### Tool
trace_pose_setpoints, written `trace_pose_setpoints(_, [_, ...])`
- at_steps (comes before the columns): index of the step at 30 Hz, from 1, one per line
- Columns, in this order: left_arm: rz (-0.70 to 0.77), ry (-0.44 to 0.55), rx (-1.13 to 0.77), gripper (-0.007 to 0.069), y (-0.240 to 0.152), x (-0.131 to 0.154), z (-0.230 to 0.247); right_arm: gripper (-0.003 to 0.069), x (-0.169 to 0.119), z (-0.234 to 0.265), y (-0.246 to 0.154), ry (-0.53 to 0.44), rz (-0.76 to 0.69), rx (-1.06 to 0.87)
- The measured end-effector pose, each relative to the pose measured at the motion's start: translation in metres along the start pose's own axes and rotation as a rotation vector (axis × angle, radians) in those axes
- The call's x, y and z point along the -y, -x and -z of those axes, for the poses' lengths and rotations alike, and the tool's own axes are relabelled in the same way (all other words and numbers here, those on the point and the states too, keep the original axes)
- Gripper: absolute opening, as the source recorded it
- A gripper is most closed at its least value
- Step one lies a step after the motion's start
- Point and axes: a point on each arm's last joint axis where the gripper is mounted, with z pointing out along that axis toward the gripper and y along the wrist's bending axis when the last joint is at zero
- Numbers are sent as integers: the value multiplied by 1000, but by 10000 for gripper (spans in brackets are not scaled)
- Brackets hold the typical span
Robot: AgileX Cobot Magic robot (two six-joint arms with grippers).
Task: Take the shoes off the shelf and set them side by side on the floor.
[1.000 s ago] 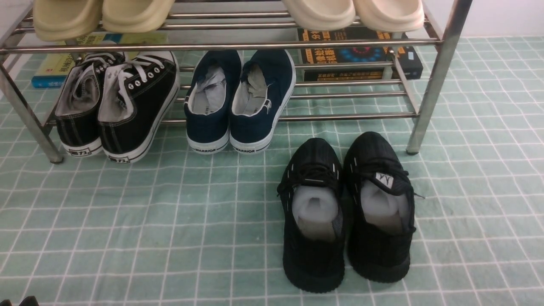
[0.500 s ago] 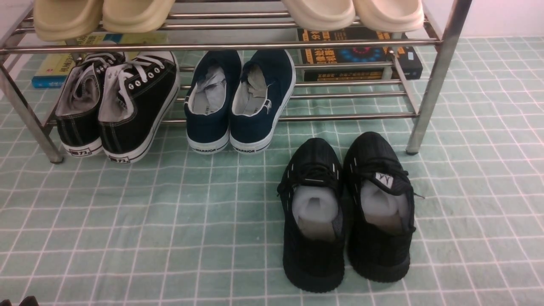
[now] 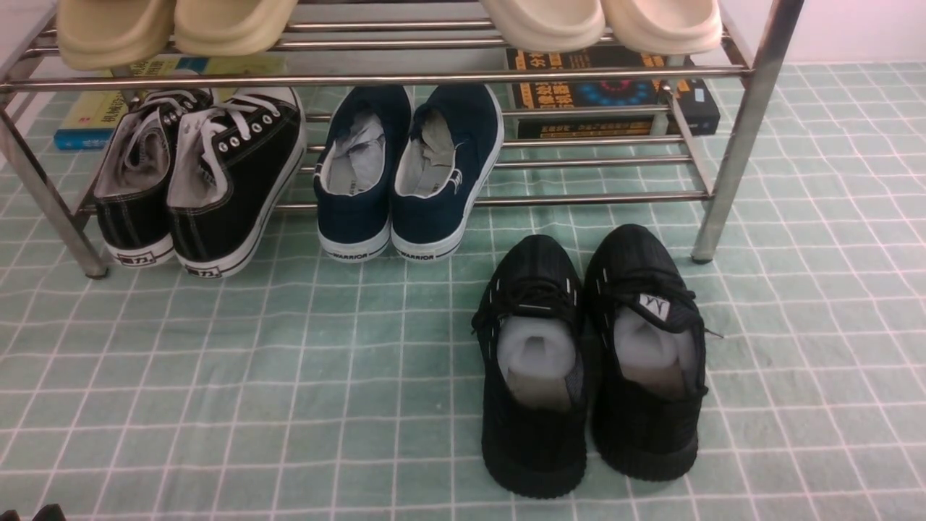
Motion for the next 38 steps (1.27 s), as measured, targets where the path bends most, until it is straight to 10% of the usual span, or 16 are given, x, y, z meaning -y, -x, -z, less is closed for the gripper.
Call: trace_pose_setpoints(38, [-1, 0, 0, 242, 0, 0, 0, 98, 0, 0, 0, 0, 0, 0])
